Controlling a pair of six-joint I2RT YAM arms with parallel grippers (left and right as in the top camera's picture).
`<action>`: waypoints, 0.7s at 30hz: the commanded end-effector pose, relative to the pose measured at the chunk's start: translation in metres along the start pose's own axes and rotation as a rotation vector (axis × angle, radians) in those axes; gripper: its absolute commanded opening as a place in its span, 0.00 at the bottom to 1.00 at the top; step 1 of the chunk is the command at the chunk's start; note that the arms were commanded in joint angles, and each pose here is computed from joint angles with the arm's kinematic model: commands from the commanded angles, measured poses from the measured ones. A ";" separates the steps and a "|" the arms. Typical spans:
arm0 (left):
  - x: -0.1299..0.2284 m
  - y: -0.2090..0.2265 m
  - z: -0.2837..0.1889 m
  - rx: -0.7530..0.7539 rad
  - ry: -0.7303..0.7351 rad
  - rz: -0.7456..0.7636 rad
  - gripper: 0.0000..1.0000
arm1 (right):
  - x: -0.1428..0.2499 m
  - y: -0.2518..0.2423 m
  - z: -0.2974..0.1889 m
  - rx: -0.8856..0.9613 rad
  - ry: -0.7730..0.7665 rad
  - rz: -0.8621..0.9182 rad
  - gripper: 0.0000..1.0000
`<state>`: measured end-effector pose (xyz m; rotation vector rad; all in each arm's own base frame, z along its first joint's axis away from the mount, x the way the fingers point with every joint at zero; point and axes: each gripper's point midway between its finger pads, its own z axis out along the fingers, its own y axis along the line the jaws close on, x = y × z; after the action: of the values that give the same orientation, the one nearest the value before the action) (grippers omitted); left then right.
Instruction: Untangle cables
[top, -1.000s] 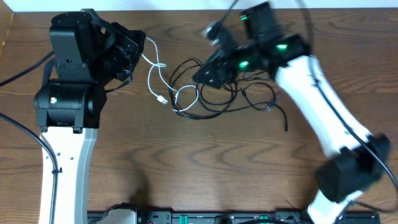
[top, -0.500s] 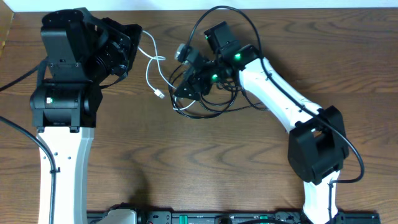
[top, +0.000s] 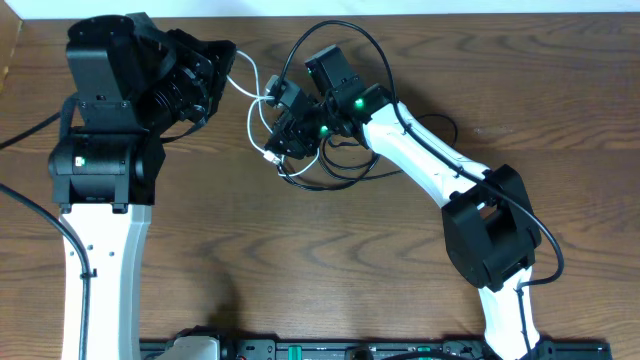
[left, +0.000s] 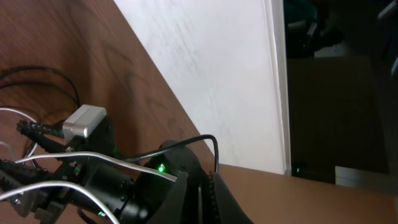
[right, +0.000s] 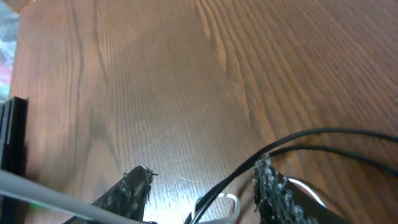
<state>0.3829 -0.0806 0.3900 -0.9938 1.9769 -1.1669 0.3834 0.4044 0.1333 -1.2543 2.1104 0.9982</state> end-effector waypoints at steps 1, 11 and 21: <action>0.002 -0.010 -0.008 0.031 0.003 0.007 0.07 | 0.007 -0.012 0.000 0.060 0.029 0.038 0.55; 0.001 -0.010 -0.008 0.030 -0.001 0.007 0.08 | 0.007 -0.010 -0.002 0.034 0.021 0.046 0.50; 0.001 -0.010 -0.008 0.030 0.000 0.007 0.07 | 0.005 -0.009 -0.001 0.033 0.017 0.040 0.06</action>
<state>0.3829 -0.0806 0.3900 -0.9938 1.9769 -1.1669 0.3918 0.3954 0.1274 -1.2061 2.1673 0.9454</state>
